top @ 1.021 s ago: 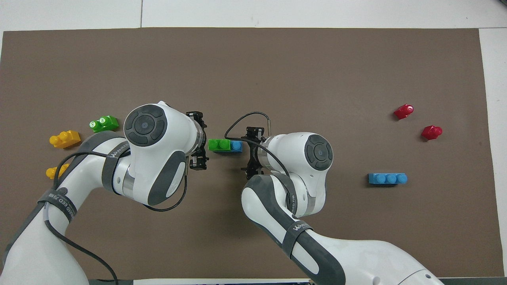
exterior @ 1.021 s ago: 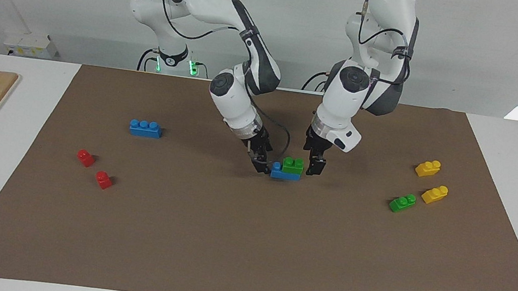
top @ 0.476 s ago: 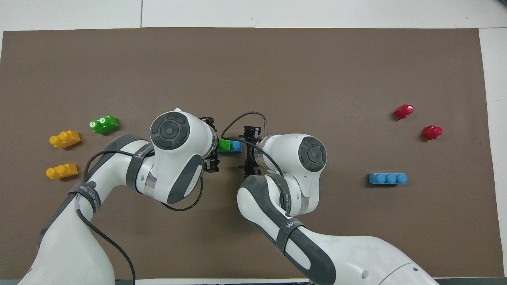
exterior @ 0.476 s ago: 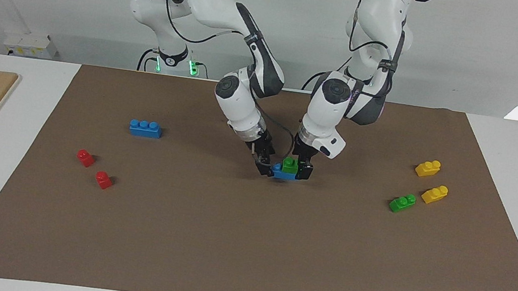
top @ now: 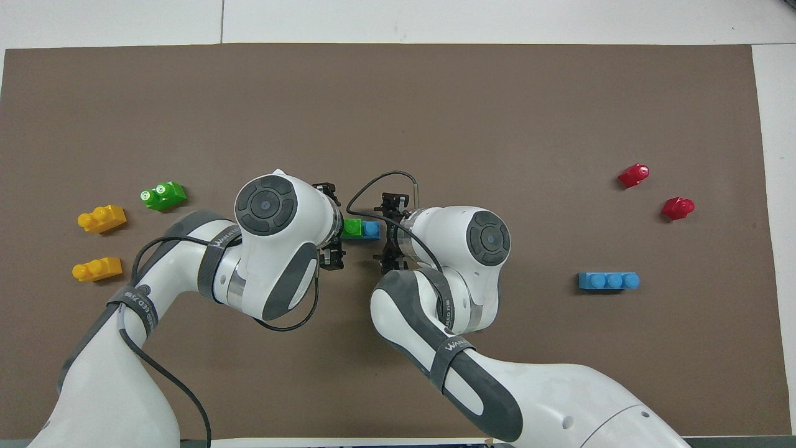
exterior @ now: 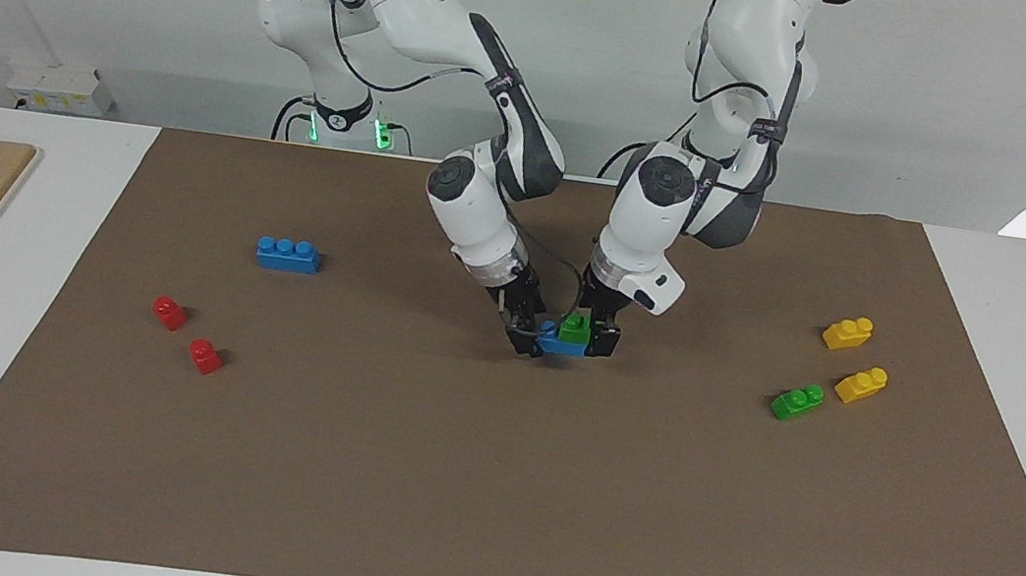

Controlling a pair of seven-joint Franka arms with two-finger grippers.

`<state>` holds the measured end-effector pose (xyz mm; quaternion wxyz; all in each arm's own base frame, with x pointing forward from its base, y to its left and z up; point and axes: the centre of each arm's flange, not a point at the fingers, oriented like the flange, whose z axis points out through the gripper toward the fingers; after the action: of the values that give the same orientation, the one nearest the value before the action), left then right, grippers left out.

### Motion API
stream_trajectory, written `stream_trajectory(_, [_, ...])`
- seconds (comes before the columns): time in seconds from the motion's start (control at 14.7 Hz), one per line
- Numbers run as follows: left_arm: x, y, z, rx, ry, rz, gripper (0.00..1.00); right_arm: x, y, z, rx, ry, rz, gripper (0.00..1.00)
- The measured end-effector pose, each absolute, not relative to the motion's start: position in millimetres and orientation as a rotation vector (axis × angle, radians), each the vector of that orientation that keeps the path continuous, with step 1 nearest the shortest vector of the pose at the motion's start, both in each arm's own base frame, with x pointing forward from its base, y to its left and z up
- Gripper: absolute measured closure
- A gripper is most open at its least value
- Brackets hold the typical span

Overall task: Remove green block with left arm and hold with right
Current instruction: 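Close the left gripper on green while the right gripper closes on blue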

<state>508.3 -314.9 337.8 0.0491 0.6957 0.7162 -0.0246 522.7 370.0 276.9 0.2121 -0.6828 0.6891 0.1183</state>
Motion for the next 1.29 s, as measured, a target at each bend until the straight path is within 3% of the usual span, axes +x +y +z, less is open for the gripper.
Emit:
stream_trajectory(0.14, [507.8,-316.0,338.0,2.121,2.179,-0.074,0.00,524.2,370.2,274.5,-1.895,1.916,0.327,0.00])
stream_trajectory(0.34, [507.0,-317.5,338.0,2.122,2.176,-0.074,0.30,527.2,369.7,273.8,-1.888,1.916,0.319,0.00])
stream_trajectory(0.54, [506.6,-318.3,338.1,2.123,2.175,-0.074,0.32,529.5,370.6,276.0,-1.883,1.912,0.317,0.00])
stream_trajectory(0.61, [506.6,-318.3,338.1,2.123,2.175,-0.074,0.39,529.8,370.8,276.2,-1.883,1.912,0.317,0.00])
stream_trajectory(0.68, [506.6,-318.3,338.1,2.122,2.175,-0.074,0.40,529.8,371.0,276.2,-1.883,1.911,0.317,0.00])
stream_trajectory(0.88, [506.7,-318.2,338.2,2.122,2.176,-0.073,0.66,529.5,371.4,275.8,-1.884,1.911,0.317,0.13])
stream_trajectory(1.16, [506.8,-318.2,338.2,2.122,2.176,-0.073,0.66,529.7,371.4,275.8,-1.884,1.911,0.317,0.54])
stream_trajectory(1.29, [507.0,-318.5,339.7,2.120,2.173,-0.072,0.66,530.4,370.9,276.3,-1.882,1.911,0.316,0.64])
